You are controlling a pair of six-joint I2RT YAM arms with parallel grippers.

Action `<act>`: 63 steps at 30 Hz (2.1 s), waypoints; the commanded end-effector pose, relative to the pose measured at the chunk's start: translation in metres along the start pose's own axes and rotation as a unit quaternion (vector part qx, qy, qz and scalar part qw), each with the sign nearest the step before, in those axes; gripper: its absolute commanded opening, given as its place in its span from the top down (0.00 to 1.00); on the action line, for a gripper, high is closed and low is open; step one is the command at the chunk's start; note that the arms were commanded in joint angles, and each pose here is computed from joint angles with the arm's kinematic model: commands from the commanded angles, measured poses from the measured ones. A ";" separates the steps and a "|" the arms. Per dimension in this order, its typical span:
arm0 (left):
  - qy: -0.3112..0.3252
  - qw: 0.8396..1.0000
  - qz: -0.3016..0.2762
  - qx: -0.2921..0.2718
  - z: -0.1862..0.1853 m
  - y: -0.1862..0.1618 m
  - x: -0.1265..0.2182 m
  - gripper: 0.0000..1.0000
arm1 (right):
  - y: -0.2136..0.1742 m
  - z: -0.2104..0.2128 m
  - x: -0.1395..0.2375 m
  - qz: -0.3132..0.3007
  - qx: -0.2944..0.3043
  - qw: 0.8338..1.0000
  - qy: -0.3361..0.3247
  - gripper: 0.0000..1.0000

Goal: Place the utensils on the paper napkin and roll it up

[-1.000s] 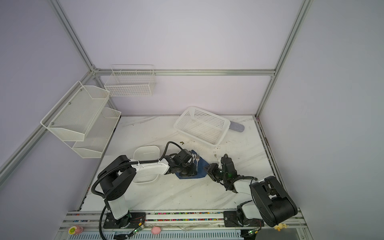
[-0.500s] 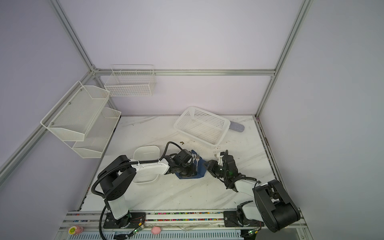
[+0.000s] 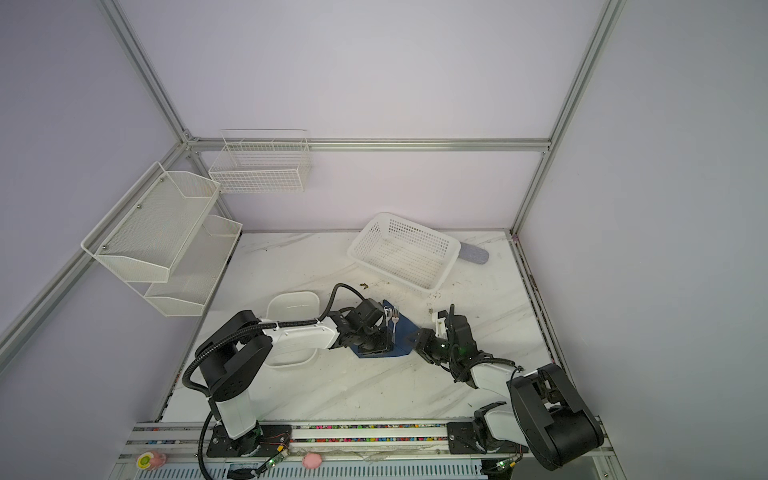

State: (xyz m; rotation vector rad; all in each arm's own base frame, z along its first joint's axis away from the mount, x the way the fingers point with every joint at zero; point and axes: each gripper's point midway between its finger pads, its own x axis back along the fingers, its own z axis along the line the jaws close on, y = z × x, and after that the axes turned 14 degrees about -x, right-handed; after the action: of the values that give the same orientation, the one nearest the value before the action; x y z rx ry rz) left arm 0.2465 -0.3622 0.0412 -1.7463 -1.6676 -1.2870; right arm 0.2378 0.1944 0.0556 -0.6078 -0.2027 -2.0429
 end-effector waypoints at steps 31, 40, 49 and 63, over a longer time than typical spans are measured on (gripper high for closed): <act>-0.027 0.999 -0.035 -0.019 -0.024 0.026 0.014 0.91 | 0.019 0.031 -0.010 -0.010 0.025 1.000 0.004 0.53; -0.028 0.999 -0.037 -0.019 -0.024 0.025 0.015 0.91 | 0.006 0.027 0.000 0.005 0.044 0.999 -0.005 0.59; -0.025 0.999 -0.035 -0.017 -0.022 0.024 0.015 0.91 | 0.016 0.026 -0.007 -0.002 0.066 0.997 -0.030 0.59; -0.013 0.999 -0.040 -0.013 -0.017 0.023 0.020 0.92 | 0.023 0.029 -0.021 0.009 0.094 0.992 -0.078 0.58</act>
State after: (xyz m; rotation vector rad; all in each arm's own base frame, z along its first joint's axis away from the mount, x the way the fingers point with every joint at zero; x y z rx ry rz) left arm 0.2477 -0.3604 0.0412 -1.7328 -1.6678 -1.2954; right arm 0.2788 0.2138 0.0830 -0.5727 -0.4300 -1.9575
